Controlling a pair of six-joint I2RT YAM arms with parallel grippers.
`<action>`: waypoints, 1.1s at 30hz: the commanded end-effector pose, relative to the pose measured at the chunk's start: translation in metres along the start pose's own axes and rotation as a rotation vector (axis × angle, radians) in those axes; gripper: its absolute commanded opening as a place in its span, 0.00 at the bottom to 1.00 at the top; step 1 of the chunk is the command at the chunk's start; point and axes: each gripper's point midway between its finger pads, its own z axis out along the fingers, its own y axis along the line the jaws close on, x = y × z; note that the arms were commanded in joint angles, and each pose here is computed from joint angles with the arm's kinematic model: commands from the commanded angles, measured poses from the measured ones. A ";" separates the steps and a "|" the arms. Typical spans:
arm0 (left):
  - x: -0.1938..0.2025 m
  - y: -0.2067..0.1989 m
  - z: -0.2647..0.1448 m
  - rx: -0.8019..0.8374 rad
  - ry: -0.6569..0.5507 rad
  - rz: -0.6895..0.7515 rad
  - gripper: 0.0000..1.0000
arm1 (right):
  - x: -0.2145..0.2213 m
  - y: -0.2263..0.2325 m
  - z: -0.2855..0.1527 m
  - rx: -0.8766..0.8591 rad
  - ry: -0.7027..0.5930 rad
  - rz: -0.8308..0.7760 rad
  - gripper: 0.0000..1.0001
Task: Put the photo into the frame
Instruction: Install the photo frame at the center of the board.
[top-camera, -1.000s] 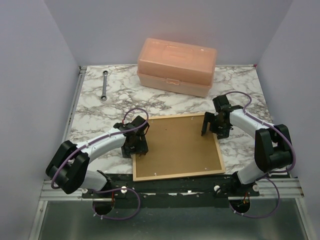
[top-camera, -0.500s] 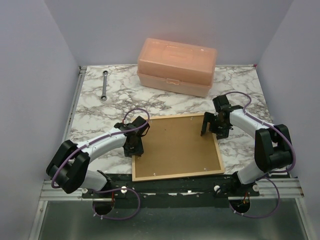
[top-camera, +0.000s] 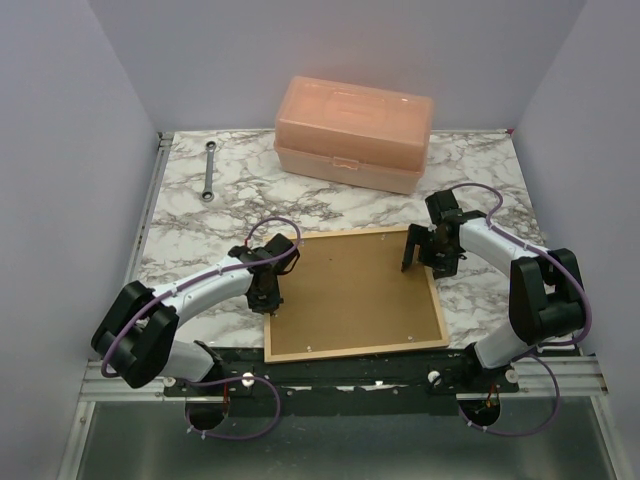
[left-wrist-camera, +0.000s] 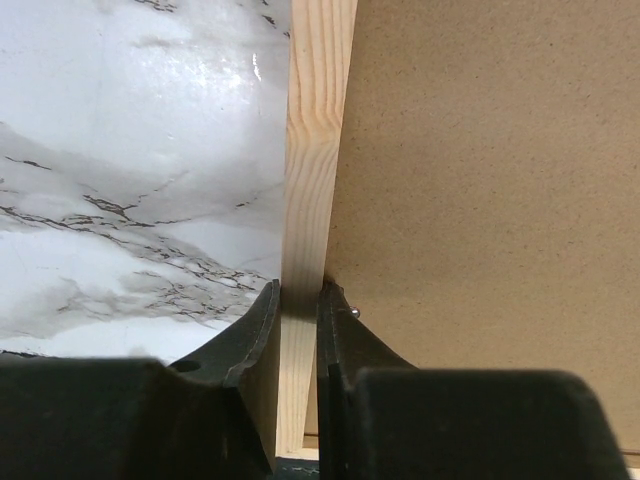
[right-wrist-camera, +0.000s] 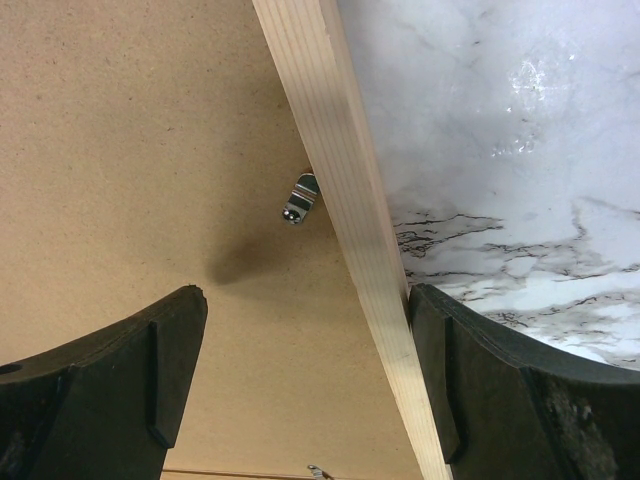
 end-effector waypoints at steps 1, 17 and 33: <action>0.002 -0.005 -0.002 0.019 -0.004 0.004 0.00 | 0.009 0.006 0.000 -0.040 0.038 0.021 0.89; -0.003 -0.017 -0.021 0.291 -0.033 -0.116 0.53 | 0.001 0.000 -0.014 -0.020 -0.008 0.047 0.94; 0.001 0.000 -0.009 0.293 -0.016 -0.151 0.54 | -0.034 -0.010 -0.006 0.087 -0.087 0.064 0.89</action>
